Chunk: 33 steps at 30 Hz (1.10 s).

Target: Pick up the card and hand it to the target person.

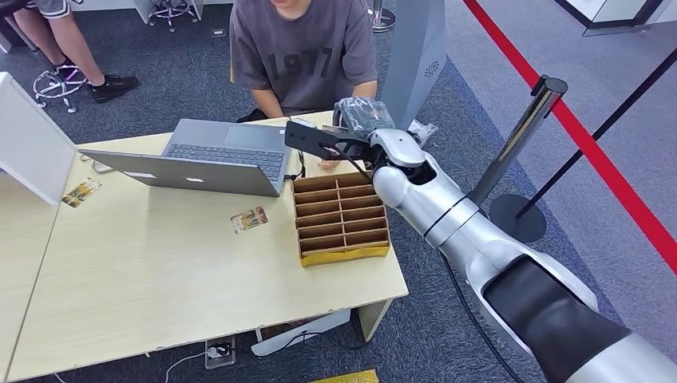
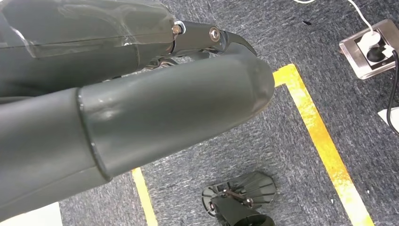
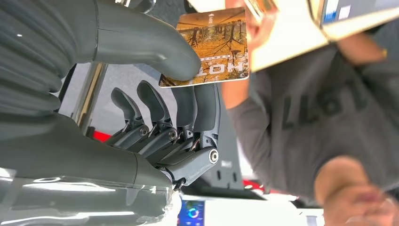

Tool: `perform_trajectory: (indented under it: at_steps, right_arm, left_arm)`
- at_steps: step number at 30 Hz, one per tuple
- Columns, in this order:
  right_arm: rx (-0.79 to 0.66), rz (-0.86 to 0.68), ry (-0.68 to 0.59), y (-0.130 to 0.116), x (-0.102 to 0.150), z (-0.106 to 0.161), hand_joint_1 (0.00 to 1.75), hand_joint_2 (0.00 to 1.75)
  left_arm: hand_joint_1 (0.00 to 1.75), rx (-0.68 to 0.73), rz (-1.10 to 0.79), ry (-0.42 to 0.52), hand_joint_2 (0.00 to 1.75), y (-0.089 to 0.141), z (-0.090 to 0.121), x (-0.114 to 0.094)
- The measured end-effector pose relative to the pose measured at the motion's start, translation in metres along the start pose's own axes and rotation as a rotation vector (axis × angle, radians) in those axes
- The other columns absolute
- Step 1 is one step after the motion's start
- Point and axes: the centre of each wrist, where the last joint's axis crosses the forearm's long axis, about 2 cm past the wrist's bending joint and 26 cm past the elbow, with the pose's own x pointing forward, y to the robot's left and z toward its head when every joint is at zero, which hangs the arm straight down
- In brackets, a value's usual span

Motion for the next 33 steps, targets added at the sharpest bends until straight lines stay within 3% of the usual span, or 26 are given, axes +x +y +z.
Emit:
perform_trajectory:
  at_steps: [5, 9, 27, 30, 33]
  right_arm:
    - [-0.127, -0.037, 0.008, -0.016, -0.014, 0.001, 1.50, 1.75]
    - [-0.230, -0.027, -0.012, -0.018, -0.022, 0.001, 1.43, 1.75]
    - [-0.161, 0.116, 0.044, 0.057, -0.056, -0.016, 1.34, 1.75]
    - [-0.154, 0.133, 0.066, 0.063, -0.061, -0.016, 1.20, 1.75]
    - [-0.155, 0.157, 0.080, 0.066, -0.066, -0.016, 0.44, 1.75]
  left_arm:
    - [0.00, -0.002, -0.002, 0.001, 0.00, 0.000, 0.000, 0.000]
    - [0.00, -0.006, -0.015, 0.000, 0.00, 0.000, -0.001, 0.002]
    - [0.00, -0.020, -0.052, -0.019, 0.00, 0.003, -0.006, 0.021]
    - [0.00, -0.022, -0.053, -0.016, 0.00, 0.003, -0.006, 0.022]
    - [0.00, -0.023, -0.055, -0.017, 0.00, 0.003, -0.006, 0.022]
